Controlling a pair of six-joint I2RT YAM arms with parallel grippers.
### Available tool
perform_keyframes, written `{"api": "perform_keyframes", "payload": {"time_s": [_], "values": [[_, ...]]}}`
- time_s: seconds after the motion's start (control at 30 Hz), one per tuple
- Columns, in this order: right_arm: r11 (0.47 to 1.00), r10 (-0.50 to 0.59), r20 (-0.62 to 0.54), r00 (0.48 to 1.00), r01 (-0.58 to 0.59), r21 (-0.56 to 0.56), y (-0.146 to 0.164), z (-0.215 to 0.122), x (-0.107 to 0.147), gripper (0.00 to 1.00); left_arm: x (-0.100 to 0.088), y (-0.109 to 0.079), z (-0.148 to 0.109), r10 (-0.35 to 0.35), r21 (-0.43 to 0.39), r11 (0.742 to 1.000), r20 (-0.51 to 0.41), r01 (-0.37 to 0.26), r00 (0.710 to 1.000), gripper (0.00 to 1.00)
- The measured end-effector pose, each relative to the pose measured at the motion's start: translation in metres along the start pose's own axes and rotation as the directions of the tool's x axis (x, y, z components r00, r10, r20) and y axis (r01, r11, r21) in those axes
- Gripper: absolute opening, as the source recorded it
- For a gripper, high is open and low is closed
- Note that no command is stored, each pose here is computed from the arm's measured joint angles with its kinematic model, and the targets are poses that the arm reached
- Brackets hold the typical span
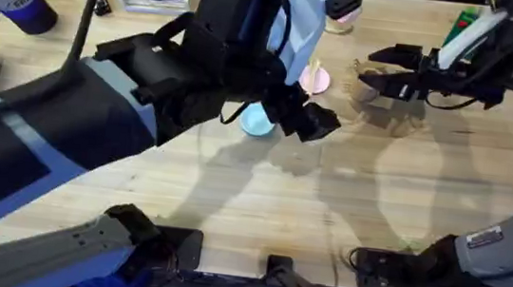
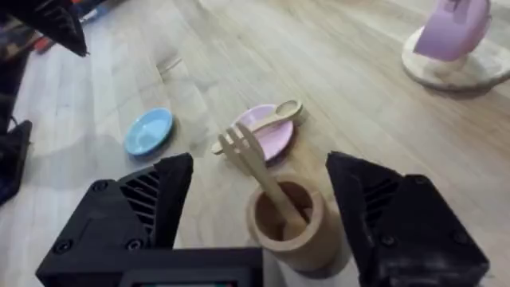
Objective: Pick up a utensil and set it on the pink plate, then put the other utensil in the container.
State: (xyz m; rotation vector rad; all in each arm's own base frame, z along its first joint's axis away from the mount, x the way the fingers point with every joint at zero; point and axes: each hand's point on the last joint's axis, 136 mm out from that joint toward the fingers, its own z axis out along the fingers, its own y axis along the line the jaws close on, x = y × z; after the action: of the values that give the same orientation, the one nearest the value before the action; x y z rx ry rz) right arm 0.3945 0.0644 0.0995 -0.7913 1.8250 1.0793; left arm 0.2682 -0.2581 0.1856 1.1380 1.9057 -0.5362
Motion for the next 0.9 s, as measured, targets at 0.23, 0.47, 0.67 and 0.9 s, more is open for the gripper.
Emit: {"api": "perform_keyframes", "payload": {"time_s": [0.23, 0.47, 0.67, 0.9], "values": [[0.993, -0.009, -0.163, 0.987, 0.027, 0.112, 0.028, -0.006, -0.019, 0.995, 0.0, 0.0, 0.0, 0.0, 0.0, 1.0, 0.0, 0.0, 1.0, 0.994], [0.959, -0.053, -0.347, 0.936, 0.145, 0.245, 0.064, -0.024, -0.034, 0.995, 0.0, 0.0, 0.0, 0.0, 0.0, 1.0, 0.0, 0.0, 1.0, 0.995], [0.929, -0.062, -0.477, 0.876, 0.225, 0.292, 0.112, -0.042, -0.035, 0.995, 0.0, 0.0, 0.0, 0.0, 0.0, 1.0, 0.0, 0.0, 1.0, 0.995], [0.932, -0.002, -0.567, 0.824, 0.207, 0.298, 0.169, -0.067, -0.017, 0.996, 0.0, 0.0, 0.0, 0.0, 0.0, 1.0, 0.0, 0.0, 1.0, 0.995]]}}
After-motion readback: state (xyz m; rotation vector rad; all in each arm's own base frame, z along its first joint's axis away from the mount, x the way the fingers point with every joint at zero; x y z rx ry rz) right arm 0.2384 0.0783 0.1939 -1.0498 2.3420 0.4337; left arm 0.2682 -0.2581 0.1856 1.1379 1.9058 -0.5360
